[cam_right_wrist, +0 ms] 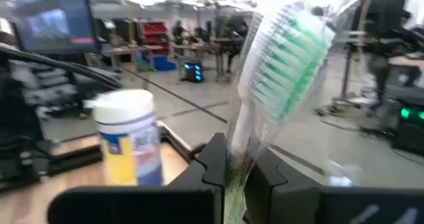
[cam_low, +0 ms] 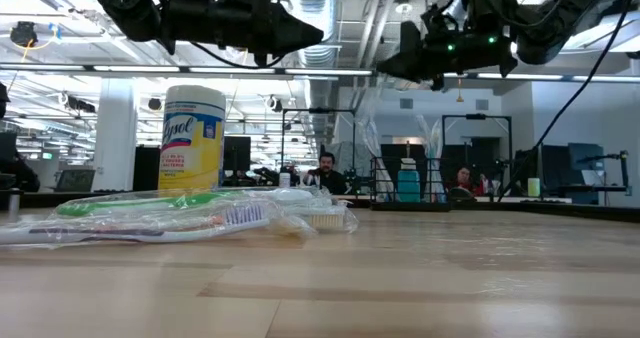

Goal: Pick & Place toothbrushing station
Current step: Put the green toothbrush into the black mesh organizer

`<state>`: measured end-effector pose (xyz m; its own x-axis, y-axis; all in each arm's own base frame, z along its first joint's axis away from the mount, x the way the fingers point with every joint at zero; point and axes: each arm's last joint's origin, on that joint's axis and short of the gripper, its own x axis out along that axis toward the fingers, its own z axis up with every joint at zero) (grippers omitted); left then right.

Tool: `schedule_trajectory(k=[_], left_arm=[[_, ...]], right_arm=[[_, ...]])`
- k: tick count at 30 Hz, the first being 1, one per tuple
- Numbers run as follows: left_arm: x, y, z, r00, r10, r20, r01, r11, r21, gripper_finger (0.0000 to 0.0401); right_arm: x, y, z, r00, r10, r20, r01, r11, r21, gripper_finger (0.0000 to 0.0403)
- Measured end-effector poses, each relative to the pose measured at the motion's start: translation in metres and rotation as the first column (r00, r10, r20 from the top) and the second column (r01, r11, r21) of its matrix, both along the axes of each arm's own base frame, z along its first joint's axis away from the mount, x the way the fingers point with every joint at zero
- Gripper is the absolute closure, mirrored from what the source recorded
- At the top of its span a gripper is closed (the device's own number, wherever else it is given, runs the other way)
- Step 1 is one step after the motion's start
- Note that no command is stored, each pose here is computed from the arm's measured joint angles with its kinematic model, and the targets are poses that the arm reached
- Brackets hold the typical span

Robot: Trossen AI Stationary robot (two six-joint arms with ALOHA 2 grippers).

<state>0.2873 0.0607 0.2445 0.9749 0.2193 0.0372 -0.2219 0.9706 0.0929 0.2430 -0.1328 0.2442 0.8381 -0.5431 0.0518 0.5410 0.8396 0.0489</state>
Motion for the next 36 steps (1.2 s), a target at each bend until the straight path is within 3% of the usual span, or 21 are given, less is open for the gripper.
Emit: schedule_trajectory(k=[17, 36], left_arm=[[0.0, 0.0, 0.0, 1.0, 0.0, 0.0, 0.0, 1.0, -0.004, 0.034], [0.0, 0.0, 0.001, 1.0, 0.0, 0.01, 0.0, 1.0, 0.0, 0.0343]], right_arm=[[-0.011, -0.019, -0.007, 0.976, -0.203, -0.084, 0.203, 0.979, -0.008, 0.0387], [-0.01, -0.03, -0.015, 0.964, -0.241, -0.114, 0.243, 0.97, 0.002, 0.0387]])
